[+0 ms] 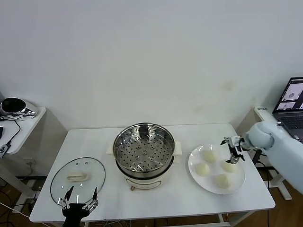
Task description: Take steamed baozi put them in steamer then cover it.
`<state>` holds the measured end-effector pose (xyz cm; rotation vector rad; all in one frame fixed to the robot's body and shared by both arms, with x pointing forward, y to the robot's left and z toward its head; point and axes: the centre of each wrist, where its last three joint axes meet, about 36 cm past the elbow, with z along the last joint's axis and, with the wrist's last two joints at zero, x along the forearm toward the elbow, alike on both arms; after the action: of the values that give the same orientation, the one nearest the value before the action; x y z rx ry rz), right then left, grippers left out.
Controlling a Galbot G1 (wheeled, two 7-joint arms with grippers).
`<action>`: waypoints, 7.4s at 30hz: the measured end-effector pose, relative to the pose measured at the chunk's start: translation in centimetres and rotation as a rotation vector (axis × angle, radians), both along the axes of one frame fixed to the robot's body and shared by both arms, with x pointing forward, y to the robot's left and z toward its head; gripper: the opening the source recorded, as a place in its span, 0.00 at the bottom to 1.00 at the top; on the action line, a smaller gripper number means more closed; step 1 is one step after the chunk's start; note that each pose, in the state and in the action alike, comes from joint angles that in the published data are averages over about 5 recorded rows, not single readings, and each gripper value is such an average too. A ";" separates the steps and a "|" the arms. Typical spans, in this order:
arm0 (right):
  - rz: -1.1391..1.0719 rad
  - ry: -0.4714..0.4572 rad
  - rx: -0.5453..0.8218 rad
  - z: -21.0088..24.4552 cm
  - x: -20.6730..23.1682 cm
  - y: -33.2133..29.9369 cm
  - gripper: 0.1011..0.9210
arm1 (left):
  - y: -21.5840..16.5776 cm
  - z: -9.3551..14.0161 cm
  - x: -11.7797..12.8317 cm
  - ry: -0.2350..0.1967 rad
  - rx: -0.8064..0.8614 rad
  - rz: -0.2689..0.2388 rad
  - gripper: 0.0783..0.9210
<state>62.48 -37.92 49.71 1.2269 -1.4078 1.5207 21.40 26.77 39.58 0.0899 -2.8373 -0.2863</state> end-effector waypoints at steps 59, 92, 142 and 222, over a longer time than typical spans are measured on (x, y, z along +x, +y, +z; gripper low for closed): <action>0.213 -0.133 0.063 14.3 5.2 10.4 0.56 | 0.8 -0.4 0.4 -0.032 -0.027 0.002 0.88; 1.073 -0.173 -0.092 10.8 6.7 35.9 0.57 | 0.9 0.9 1.5 -0.092 -0.065 0.017 0.88; 0.194 -0.100 -0.016 15.3 -2.7 11.2 0.88 | 0.9 2.0 2.7 -0.115 -0.037 -0.033 0.88; 0.089 -0.106 0.108 19.3 0.1 17.9 0.61 | 0.7 2.1 2.4 -0.125 -0.034 -0.011 0.88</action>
<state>62.57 -20.04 69.01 1.3053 -1.5398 1.6091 23.76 27.49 41.73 0.0875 -2.9663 -0.2423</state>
